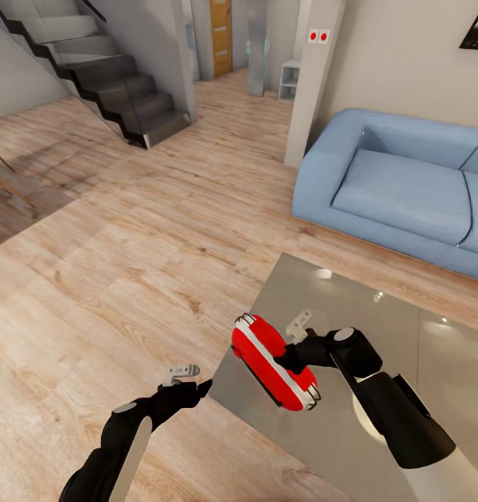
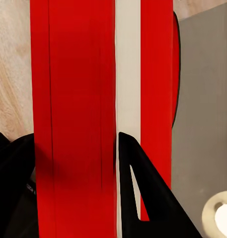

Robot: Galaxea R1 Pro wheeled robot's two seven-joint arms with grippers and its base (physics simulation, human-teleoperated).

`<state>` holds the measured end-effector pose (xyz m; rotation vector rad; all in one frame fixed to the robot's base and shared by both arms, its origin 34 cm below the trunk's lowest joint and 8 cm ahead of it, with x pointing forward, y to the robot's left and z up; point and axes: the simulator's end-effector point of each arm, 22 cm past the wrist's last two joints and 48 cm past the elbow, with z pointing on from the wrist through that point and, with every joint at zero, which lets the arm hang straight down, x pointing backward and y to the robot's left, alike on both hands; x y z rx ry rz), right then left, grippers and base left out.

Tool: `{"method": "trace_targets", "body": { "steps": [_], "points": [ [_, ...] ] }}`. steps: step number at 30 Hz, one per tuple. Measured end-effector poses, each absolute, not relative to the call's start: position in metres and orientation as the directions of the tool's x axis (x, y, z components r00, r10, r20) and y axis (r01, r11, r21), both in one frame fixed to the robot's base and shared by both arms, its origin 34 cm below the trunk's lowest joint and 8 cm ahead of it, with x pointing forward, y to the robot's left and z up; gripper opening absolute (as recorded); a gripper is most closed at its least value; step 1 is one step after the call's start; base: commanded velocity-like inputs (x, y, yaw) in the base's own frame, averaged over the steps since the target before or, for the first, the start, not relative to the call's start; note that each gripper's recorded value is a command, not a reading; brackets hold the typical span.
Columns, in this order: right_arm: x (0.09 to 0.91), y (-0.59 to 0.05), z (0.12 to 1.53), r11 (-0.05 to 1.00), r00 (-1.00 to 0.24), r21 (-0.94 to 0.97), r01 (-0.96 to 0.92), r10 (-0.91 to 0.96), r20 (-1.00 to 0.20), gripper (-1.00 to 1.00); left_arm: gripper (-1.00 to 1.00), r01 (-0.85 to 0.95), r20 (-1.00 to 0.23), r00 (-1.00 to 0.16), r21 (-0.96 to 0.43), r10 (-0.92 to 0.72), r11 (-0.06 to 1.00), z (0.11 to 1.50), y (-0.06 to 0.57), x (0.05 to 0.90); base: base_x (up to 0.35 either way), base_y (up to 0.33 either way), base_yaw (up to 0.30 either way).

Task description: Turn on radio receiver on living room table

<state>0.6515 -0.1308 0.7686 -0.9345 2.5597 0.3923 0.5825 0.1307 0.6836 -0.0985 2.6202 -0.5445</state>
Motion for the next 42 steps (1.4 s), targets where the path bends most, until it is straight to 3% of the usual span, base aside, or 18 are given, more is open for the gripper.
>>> {"method": "trace_targets", "body": {
  "steps": [30,42],
  "points": [
    [0.661,-0.132,0.795,0.739,-0.676,0.088,-0.668,-0.553,-0.487,-1.0,1.0,0.043,-0.467,-0.87,-0.393,-0.159,0.919,0.706,0.131,0.594,0.0,0.0,0.088],
    [0.662,-0.132,0.797,0.743,-0.679,0.086,-0.663,-0.549,-0.487,-1.0,1.0,0.045,-0.472,-0.867,-0.393,-0.159,0.918,0.708,0.131,0.595,0.0,0.0,-0.015]
  ]
}}
